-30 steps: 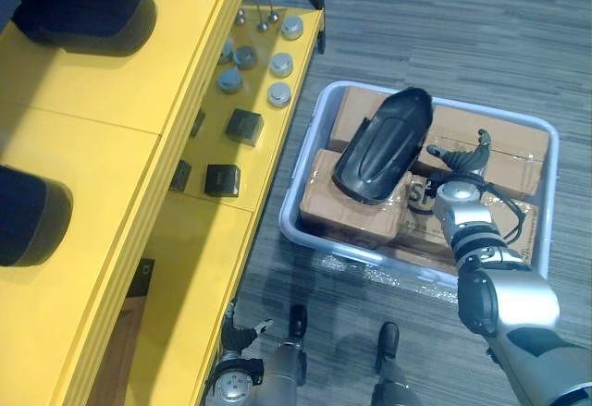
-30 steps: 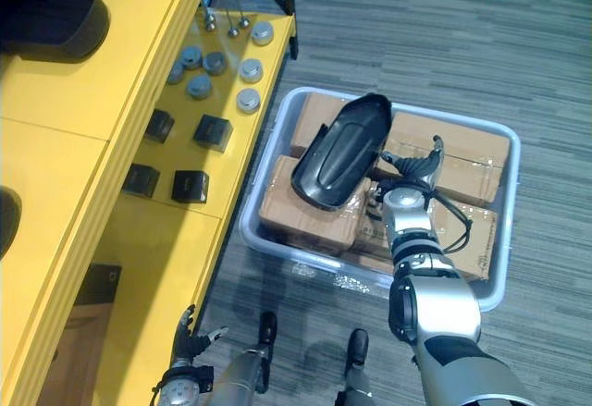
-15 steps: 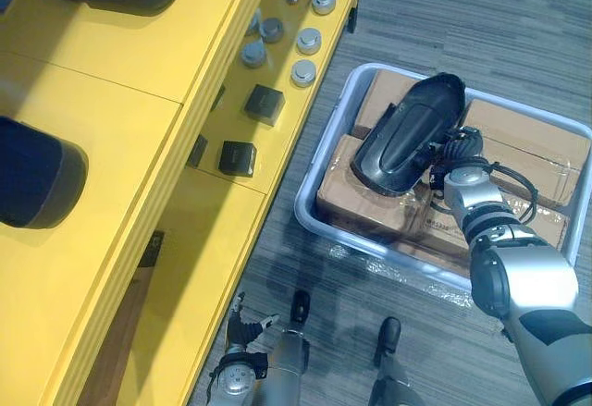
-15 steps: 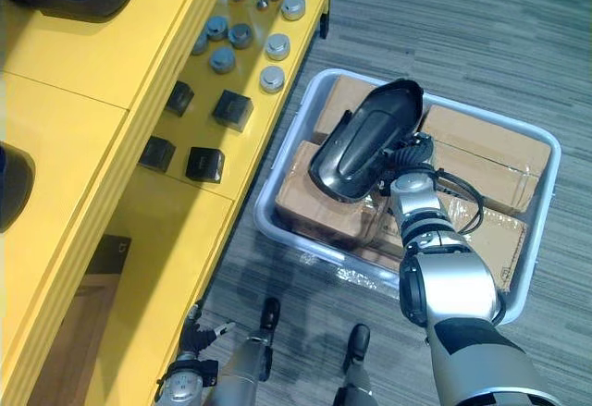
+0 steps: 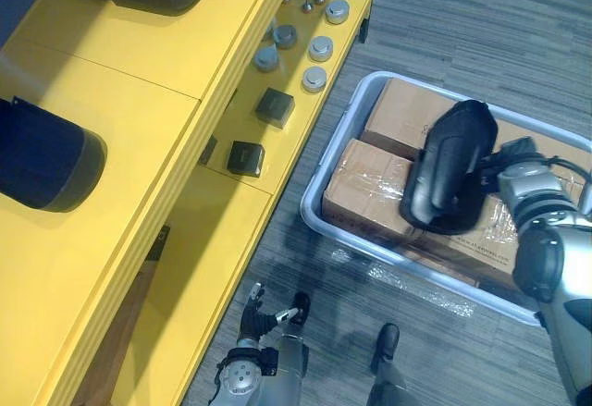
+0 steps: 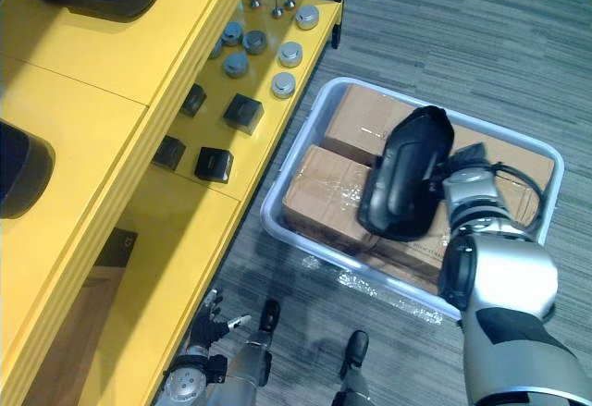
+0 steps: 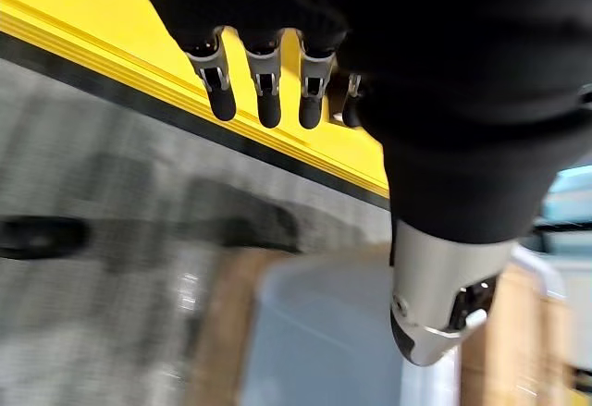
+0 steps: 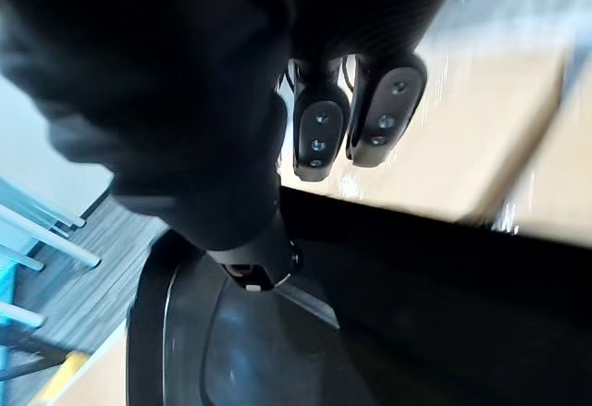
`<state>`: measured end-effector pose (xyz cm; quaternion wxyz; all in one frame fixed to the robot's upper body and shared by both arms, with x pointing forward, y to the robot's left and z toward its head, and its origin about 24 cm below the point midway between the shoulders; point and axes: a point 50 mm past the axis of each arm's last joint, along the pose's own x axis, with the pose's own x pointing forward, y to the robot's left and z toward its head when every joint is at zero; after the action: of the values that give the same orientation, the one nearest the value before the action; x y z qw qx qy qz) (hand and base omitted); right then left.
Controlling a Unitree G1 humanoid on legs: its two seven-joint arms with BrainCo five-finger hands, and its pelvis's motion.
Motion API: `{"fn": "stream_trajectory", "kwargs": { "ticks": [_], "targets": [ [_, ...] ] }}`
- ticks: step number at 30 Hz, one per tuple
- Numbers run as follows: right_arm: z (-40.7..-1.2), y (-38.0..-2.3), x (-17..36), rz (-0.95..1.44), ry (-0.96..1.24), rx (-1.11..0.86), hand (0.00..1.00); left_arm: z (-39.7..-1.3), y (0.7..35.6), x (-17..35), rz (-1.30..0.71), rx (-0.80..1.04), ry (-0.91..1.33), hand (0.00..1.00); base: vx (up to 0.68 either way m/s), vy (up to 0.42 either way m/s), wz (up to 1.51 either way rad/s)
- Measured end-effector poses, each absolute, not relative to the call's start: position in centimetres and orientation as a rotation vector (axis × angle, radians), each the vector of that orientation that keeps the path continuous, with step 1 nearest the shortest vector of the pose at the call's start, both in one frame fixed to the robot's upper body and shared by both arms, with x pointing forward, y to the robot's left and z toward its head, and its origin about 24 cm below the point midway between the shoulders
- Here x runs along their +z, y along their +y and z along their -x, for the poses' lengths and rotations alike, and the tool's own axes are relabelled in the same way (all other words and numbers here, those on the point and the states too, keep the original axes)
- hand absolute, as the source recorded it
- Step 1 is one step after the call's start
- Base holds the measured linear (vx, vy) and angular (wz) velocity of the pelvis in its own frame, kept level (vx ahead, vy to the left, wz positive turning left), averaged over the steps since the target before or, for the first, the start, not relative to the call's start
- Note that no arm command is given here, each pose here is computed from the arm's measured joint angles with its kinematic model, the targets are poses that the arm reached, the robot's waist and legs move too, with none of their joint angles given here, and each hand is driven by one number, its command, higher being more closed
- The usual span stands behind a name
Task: Walk over and take plastic housings, then place them on the shelf
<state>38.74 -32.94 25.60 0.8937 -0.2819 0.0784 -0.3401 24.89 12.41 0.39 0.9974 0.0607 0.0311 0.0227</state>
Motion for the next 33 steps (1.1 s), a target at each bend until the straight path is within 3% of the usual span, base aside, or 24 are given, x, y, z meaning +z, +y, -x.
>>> {"fn": "stream_trajectory", "kwargs": {
  "ticks": [8, 13, 14, 18, 23, 33],
  "targets": [
    [-39.1, -31.6, 27.9, 0.919, -0.047, -0.702, 1.00, -28.6, 11.5, 8.9, -0.095, 0.012, -0.285, 0.00, 0.01, -0.019, -0.11],
    [-39.8, -29.2, 28.5, 1.024, -0.149, -0.642, 1.00, -32.0, 10.2, 14.5, 0.083, -0.034, -0.435, 0.00, 0.02, -0.012, -0.14],
    [-40.1, -28.3, 28.5, 1.033, -0.170, -0.619, 0.00, -33.1, 9.7, 15.5, 0.144, -0.061, -0.430, 0.00, 0.02, -0.019, -0.05],
    [-40.7, -26.6, 27.9, 1.011, -0.187, -0.579, 0.00, -35.2, 7.0, 17.7, 0.251, -0.171, -0.395, 0.00, 0.03, -0.003, -0.09],
    [-41.2, -25.7, 26.6, 0.942, -0.160, -0.568, 0.00, -35.3, 4.6, 19.2, 0.344, -0.242, -0.393, 0.00, 0.01, 0.008, -0.07],
    [-40.6, -28.2, 24.2, 0.875, -0.040, -0.646, 0.00, -34.7, 3.1, 18.3, 0.356, -0.287, -0.355, 0.00, -0.01, 0.020, 0.09]
  ]
}}
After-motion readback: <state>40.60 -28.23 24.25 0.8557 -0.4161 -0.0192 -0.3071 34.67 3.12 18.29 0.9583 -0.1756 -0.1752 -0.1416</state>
